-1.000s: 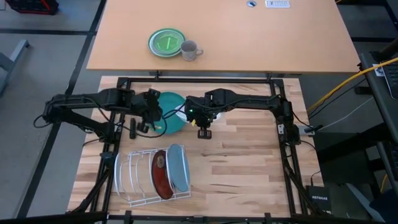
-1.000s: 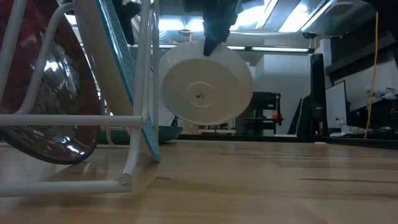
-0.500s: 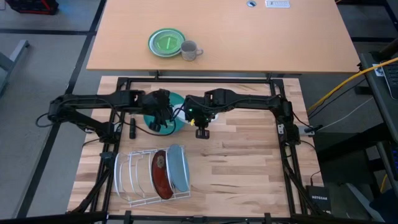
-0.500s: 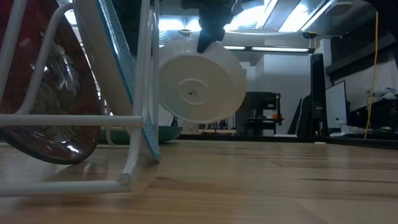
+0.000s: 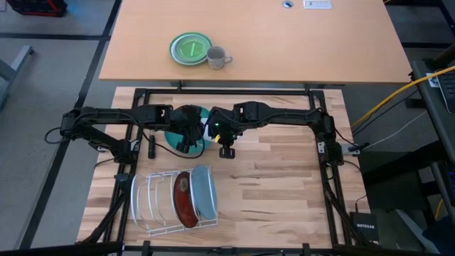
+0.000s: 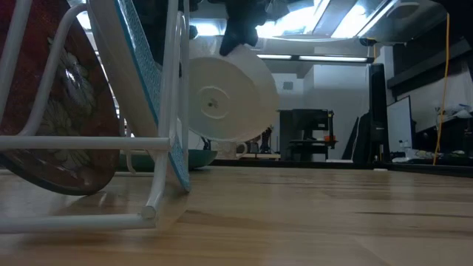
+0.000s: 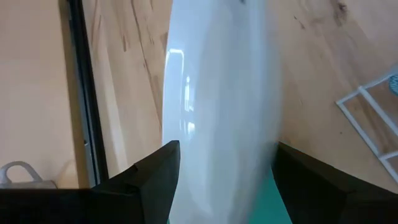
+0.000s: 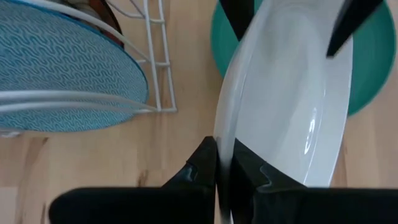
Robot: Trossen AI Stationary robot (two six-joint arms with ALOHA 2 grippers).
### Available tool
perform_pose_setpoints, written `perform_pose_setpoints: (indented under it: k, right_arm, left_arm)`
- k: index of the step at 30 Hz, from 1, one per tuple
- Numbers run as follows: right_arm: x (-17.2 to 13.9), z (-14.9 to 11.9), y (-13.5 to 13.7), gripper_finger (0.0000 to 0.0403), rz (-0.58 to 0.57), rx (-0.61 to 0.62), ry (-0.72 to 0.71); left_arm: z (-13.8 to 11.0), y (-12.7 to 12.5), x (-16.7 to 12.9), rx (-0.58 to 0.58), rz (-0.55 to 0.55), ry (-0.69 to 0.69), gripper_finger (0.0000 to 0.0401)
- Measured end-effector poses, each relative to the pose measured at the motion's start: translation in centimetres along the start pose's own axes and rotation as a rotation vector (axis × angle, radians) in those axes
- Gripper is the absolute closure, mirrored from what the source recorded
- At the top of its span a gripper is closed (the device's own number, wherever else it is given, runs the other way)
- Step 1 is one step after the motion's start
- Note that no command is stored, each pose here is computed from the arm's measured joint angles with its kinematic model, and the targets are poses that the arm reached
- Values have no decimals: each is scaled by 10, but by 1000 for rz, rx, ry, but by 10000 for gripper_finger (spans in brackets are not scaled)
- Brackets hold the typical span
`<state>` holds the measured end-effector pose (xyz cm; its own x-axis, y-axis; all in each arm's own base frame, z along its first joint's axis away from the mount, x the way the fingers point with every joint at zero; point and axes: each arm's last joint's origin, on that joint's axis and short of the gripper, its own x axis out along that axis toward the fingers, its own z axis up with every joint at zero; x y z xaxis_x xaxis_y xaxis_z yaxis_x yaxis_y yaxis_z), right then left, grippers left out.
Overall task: Sort dishes
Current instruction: Put the white plate into the dish rack
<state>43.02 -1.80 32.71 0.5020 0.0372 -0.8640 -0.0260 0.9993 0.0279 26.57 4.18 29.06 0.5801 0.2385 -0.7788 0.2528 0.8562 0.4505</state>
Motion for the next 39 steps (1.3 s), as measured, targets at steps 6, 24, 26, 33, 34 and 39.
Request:
perform_pose_setpoints:
  k: [6, 24, 26, 33, 34, 39]
  right_arm:
    - [0, 3, 1, 386, 14, -2, -33]
    - [-1, 7, 0, 379, 34, -14, -71]
    - [-1, 7, 0, 370, 33, -11, -71]
    - [-1, 7, 0, 336, 35, -8, -72]
    - [-1, 7, 0, 334, 35, -8, -72]
    - [-1, 7, 1, 330, 37, -8, -73]
  left_arm:
    - [1, 0, 6, 22, -7, 10, 164]
    - [-2, -1, 8, 130, 37, 82, 346]
    - [-2, -1, 8, 135, 36, 80, 346]
    - [-2, -1, 8, 130, 47, 85, 346]
    - [-2, -1, 8, 130, 47, 86, 346]
    - [-2, -1, 7, 130, 46, 93, 346]
